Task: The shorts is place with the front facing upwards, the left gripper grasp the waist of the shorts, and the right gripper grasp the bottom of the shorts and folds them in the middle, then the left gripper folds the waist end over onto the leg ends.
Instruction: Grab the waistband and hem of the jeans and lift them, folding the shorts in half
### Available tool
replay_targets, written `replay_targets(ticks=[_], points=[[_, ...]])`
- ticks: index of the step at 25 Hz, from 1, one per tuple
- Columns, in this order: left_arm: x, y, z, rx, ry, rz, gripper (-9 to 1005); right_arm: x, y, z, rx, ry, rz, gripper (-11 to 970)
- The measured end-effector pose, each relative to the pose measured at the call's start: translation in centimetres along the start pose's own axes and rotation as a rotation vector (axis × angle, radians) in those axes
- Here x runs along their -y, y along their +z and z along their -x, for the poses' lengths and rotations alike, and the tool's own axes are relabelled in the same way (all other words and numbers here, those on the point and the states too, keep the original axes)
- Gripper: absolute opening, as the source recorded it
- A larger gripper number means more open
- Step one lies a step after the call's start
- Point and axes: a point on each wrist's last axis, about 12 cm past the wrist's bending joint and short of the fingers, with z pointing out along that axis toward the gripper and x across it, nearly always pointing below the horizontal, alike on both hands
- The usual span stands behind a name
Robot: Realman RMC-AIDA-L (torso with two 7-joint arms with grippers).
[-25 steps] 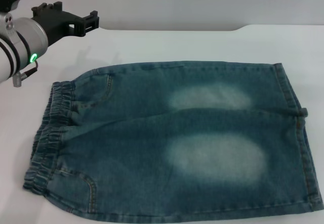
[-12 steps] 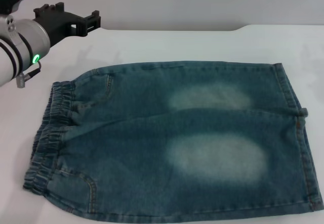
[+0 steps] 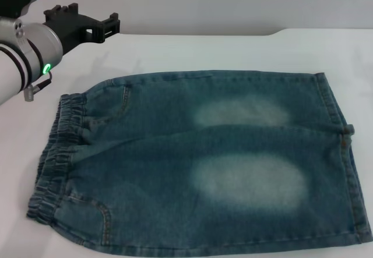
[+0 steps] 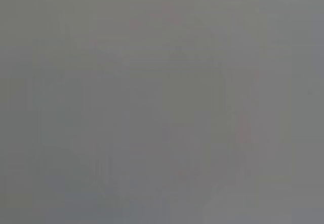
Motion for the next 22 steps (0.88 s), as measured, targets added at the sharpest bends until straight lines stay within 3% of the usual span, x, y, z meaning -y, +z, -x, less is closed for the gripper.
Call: replay_targets(ticks=[3, 5, 10, 14, 18, 22], points=[[0.2, 0.1, -0.1, -0.001, 0.003, -0.005, 847, 1.5, 0.6, -0.4, -0.026, 0.131, -0.062, 495], [0.2, 0.0, -0.1, -0.003, 0.008, -0.005, 847, 1.8, 0.8, -1.1, -0.050, 0.148, -0.076, 495], [0.5, 0.2, -0.2, -0.005, 0.019, -0.014, 847, 0.2, 1.1, -1.8, -0.061, -0.098, 0.005, 494], [0.7, 0.2, -0.2, -0.004, 0.021, -0.019, 847, -0.5, 0.7, -1.0, -0.003, -0.116, 0.087, 493], [0.9, 0.2, -0.4, -0.010, 0.018, -0.024, 847, -0.7, -0.4, -0.2, 0.180, -0.067, 0.216, 492], [0.9, 0.2, -0.6, -0.012, 0.016, -0.024, 847, -1.1, -1.9, -0.5, 0.436, -0.122, 0.221, 492]])
